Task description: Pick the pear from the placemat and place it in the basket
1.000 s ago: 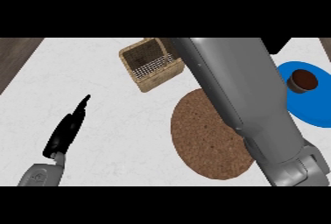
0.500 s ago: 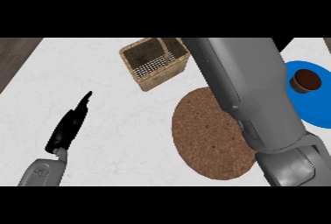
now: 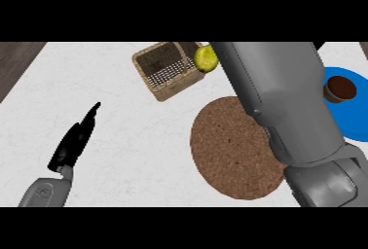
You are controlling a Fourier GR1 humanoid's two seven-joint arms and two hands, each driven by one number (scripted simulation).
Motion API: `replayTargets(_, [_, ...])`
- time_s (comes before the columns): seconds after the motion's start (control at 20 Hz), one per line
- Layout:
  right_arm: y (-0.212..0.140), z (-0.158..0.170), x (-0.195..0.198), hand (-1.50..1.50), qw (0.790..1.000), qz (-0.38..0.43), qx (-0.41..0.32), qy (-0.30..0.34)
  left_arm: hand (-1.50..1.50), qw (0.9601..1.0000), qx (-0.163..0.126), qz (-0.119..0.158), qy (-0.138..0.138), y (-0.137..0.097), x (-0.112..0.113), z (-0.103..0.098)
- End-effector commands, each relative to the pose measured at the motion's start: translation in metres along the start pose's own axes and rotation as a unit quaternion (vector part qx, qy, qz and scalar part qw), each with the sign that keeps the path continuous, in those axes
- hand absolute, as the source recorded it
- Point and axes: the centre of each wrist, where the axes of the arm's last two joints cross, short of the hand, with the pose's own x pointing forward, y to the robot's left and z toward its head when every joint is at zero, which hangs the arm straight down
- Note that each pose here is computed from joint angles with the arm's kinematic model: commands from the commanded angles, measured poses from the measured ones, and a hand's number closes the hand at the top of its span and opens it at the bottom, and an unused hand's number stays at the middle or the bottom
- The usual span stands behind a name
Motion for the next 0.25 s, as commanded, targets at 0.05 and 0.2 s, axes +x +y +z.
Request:
replayTargets(0.05, [-0.017,-0.004,0.002,-1.50,0.987,-0.081,-0.053,0.131,0.00,0.9999,0.008,-0.001,0.008,0.010,-0.009,0.002])
replayTargets(0.2, [-0.030,-0.016,-0.005,-1.50,0.980,-0.103,-0.069,0.158,0.00,0.9995,0.015,0.008,0.027,0.007,-0.014,0.004])
